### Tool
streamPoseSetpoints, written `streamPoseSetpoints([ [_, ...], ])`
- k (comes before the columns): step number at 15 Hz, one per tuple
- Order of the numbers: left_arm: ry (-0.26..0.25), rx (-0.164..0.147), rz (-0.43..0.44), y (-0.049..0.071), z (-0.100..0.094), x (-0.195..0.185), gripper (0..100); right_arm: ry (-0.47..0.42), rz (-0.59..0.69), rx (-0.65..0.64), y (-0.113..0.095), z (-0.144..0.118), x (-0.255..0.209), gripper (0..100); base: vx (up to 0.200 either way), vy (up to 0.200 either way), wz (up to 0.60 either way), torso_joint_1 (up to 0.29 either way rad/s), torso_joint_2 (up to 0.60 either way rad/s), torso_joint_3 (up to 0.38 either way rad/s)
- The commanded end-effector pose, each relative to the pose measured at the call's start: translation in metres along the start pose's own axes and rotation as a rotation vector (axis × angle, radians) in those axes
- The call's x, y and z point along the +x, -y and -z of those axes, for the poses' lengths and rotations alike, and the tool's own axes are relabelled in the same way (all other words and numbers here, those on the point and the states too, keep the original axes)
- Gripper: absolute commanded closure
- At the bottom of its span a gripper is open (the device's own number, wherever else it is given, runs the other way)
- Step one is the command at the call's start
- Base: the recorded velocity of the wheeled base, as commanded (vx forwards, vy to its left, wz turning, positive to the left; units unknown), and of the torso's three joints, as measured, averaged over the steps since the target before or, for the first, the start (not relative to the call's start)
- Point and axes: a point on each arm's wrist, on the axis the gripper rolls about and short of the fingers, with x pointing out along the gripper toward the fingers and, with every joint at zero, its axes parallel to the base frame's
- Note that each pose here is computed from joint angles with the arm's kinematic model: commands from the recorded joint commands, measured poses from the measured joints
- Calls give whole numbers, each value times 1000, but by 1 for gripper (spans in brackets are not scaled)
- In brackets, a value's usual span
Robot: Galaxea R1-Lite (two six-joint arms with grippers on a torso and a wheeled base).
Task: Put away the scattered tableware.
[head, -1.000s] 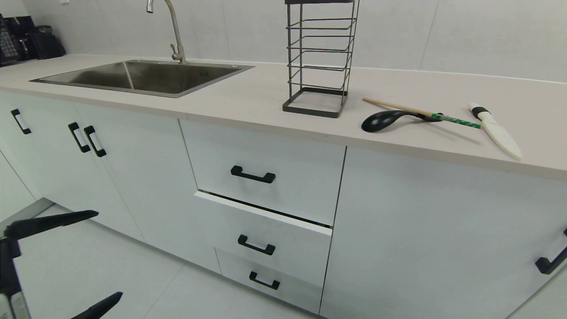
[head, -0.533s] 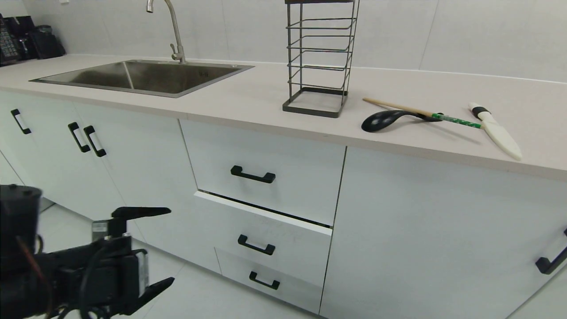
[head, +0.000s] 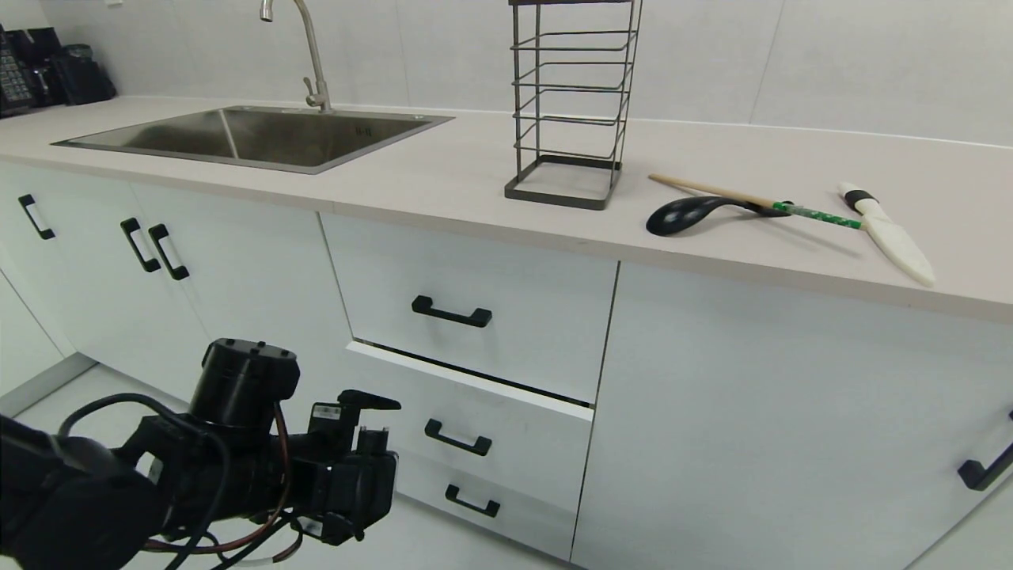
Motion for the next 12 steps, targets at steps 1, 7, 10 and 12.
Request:
streamPoseSetpoints([
  [1,-13,-12,80,9,5,20,0,-2,0,0,0,0,0,100,0,0,0,0,0,0],
  [7,-5,-8,58,8,5,28,0,-2,0,0,0,0,0,100,0,0,0,0,0,0],
  [10,-12,-13,99,14,10,47,0,-2,0,0,0,0,0,100,0,0,0,0,0,0],
  [12,-8,-12,82,16,13,60,0,-2,0,0,0,0,0,100,0,0,0,0,0,0],
])
